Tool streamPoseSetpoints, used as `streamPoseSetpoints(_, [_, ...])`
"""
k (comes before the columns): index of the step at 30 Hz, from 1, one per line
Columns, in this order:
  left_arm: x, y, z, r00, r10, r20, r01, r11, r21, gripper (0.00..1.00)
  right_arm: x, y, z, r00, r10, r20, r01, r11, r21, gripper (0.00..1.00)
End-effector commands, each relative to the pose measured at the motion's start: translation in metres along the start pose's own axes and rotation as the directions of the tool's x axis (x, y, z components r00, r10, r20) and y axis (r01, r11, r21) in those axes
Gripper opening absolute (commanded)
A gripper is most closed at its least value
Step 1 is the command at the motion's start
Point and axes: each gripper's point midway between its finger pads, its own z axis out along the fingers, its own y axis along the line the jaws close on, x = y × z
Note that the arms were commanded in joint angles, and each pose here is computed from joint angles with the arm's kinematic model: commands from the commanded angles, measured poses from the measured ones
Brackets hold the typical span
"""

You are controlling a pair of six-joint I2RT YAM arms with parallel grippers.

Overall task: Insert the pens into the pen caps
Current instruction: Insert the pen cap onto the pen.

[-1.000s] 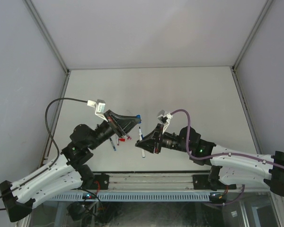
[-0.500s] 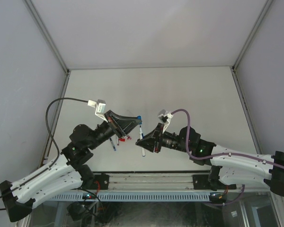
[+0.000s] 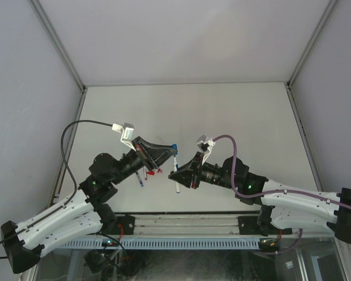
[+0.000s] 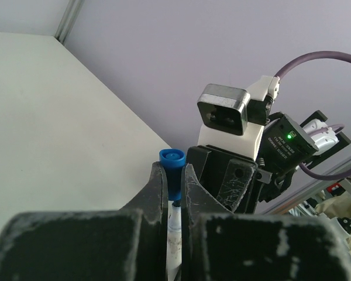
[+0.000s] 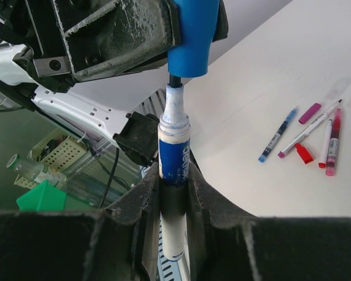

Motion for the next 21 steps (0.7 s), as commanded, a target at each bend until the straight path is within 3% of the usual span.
streamPoseSetpoints(1, [0.008, -0.005, 0.0, 1.0, -0.017, -0.017, 0.018, 0.998, 0.054, 0.0, -0.036, 0.022, -0.001, 0.995, -0.018, 0.102, 0.023, 0.999, -0.047, 0.0])
streamPoseSetpoints(21, [0.016, -0.009, -0.003, 0.999, -0.033, -0.037, 0.036, 0.996, 0.081, 0.0, -0.044, 0.007, -0.005, 0.989, -0.023, 0.143, 0.017, 0.999, 0.044, 0.0])
